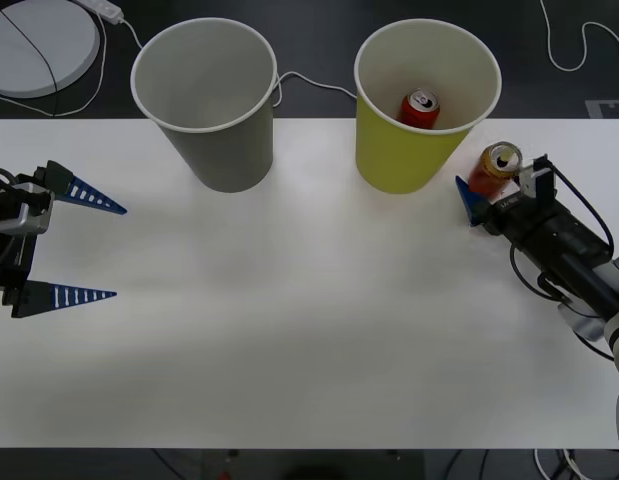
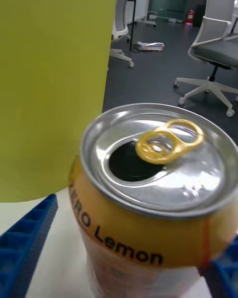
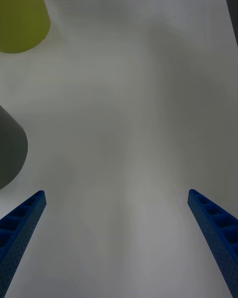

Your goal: Put the can into the green bin and the plastic bottle into the gray bin

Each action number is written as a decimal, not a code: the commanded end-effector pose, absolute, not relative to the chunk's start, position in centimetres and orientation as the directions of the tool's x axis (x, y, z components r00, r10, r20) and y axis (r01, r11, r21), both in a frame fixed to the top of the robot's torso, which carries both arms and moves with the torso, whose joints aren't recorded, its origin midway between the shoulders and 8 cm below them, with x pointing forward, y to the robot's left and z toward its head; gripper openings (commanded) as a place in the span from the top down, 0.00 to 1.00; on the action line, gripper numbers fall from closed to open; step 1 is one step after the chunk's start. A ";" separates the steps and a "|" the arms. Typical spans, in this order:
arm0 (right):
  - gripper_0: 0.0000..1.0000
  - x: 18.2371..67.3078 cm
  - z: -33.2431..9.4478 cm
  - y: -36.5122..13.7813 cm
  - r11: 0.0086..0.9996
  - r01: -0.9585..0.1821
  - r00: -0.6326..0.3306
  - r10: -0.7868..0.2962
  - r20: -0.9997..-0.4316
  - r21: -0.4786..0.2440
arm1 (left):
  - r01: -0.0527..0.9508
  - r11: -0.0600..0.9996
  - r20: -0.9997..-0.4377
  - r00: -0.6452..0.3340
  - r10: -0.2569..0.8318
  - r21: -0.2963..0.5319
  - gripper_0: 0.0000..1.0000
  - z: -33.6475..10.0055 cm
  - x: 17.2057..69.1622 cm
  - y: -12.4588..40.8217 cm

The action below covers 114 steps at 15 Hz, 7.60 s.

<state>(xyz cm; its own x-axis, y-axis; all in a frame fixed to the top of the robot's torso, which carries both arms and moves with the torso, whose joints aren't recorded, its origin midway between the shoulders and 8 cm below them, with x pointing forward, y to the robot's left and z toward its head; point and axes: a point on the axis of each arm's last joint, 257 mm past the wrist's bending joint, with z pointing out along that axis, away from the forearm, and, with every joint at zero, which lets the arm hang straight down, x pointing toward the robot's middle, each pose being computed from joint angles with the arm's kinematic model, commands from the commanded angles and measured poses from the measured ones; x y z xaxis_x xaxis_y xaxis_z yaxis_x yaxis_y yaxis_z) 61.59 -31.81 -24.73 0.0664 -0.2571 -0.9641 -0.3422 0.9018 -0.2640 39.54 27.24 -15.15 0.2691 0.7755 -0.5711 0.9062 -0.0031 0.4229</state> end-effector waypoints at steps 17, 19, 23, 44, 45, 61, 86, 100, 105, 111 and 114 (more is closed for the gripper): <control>1.00 54.1 -22.8 -31.2 0.638 -0.648 0.178 -0.405 -0.897 -0.417 | 0.906 -0.003 -0.571 0.269 0.776 0.423 0.00 -15.1 39.5 27.2; 1.00 52.2 -21.9 -31.3 0.582 -0.681 0.181 -0.453 -0.873 -0.444 | 0.906 -0.003 -0.571 0.269 0.776 0.423 0.00 -15.1 39.5 27.2; 1.00 49.6 -19.9 -31.2 0.519 -0.712 0.137 -0.558 -0.818 -0.473 | 0.906 -0.003 -0.571 0.269 0.776 0.423 0.00 -15.1 39.5 27.2; 1.00 45.9 -4.3 -26.1 0.495 -0.792 -0.158 -0.731 -0.664 -0.357 | 0.906 -0.003 -0.571 0.269 0.776 0.423 0.00 -15.1 39.5 27.2; 1.00 46.2 -3.3 -25.5 0.487 -0.792 -0.161 -0.749 -0.643 -0.368 | 0.906 -0.003 -0.571 0.269 0.776 0.423 0.00 -15.1 39.5 27.2; 1.00 56.4 3.3 -18.3 0.554 -0.731 -0.298 -0.785 -0.543 -0.399 | 0.906 -0.003 -0.571 0.269 0.776 0.423 0.00 -15.1 39.5 27.2; 0.00 54.7 6.7 -20.5 0.509 -0.762 -0.224 -0.787 -0.574 -0.400 | 0.906 -0.003 -0.571 0.269 0.776 0.423 0.00 -15.1 39.5 27.2; 0.00 43.5 0.0 -25.0 0.189 -0.865 0.159 -0.775 -0.612 -0.465 | 0.906 -0.003 -0.571 0.269 0.776 0.423 0.00 -15.1 39.5 27.2; 0.00 41.0 -4.2 -27.8 0.102 -0.871 0.234 -0.774 -0.588 -0.481 | 0.906 -0.003 -0.571 0.269 0.776 0.423 0.00 -15.1 39.5 27.2; 0.00 39.0 -7.8 -30.1 0.083 -0.859 0.277 -0.755 -0.594 -0.506 | 0.906 -0.003 -0.571 0.269 0.776 0.423 0.00 -15.1 39.5 27.2; 0.00 38.5 -9.5 -30.8 0.072 -0.857 0.291 -0.749 -0.595 -0.510 | 0.906 -0.003 -0.571 0.269 0.776 0.423 0.00 -15.1 39.5 27.2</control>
